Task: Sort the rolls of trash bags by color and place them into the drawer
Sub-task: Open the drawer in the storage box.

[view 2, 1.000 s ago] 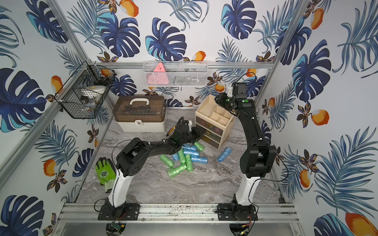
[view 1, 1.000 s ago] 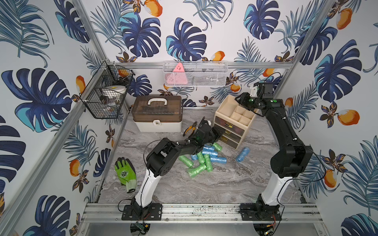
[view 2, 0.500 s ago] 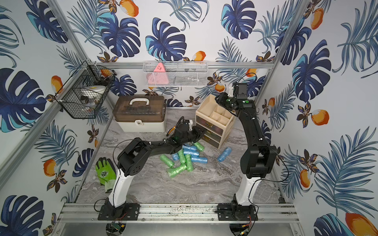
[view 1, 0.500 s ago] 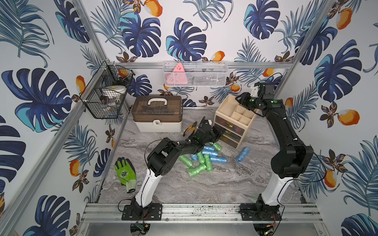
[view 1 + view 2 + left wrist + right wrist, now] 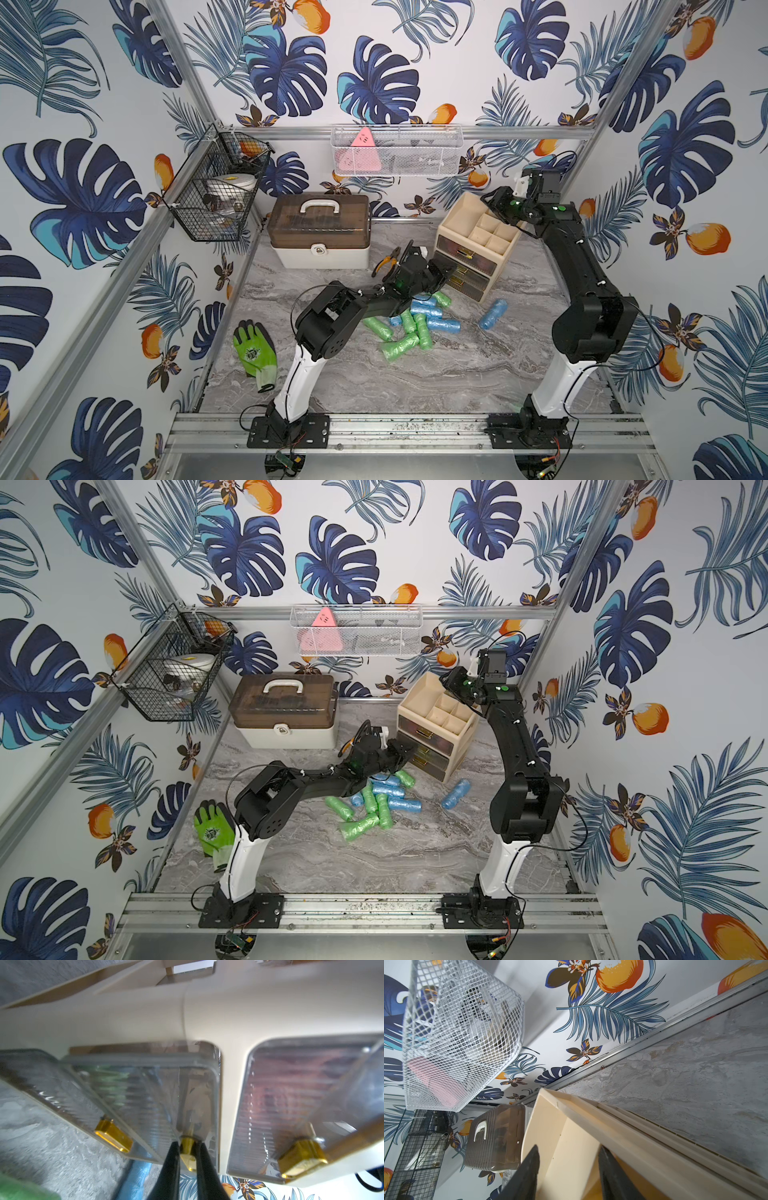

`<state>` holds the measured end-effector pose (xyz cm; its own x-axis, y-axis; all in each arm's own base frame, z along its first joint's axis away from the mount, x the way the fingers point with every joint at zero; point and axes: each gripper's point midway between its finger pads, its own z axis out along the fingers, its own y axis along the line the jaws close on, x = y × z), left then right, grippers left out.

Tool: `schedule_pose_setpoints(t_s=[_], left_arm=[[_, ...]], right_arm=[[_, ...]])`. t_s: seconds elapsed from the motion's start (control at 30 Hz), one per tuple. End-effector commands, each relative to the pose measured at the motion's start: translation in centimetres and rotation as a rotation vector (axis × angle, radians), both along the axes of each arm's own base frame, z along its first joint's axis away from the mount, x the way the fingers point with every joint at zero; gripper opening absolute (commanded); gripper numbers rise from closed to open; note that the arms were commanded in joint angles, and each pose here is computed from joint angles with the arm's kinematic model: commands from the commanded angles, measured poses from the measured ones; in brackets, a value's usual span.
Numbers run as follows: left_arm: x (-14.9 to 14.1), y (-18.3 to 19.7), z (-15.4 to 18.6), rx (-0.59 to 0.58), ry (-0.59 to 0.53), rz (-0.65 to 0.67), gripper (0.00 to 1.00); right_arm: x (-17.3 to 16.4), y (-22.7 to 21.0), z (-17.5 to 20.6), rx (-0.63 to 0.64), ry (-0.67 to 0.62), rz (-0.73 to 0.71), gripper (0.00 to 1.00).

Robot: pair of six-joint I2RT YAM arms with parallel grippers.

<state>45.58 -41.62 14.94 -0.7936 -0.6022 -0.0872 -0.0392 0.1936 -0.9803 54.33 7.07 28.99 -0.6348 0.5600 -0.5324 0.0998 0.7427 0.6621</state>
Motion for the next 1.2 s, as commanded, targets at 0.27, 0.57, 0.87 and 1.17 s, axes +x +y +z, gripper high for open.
schedule_pose_setpoints(t_s=[0.27,0.57,0.87,1.17], left_arm=[[-2.0,2.7,0.3,0.002,0.004,0.004,0.11],[-4.5,4.7,-0.4,0.017,0.02,0.006,0.11],[-6.1,5.5,0.2,0.011,0.017,-0.01,0.11],[-7.0,6.1,0.1,0.015,0.022,-0.013,0.12]], right_arm=[[-3.3,-1.2,-9.2,-0.038,0.348,-0.068,0.48],[-3.3,-1.2,-9.4,-0.037,0.351,-0.071,0.48],[-3.3,-1.1,-9.5,-0.029,0.355,-0.07,0.48],[-3.4,-1.1,-9.3,-0.028,0.352,-0.067,0.48]])
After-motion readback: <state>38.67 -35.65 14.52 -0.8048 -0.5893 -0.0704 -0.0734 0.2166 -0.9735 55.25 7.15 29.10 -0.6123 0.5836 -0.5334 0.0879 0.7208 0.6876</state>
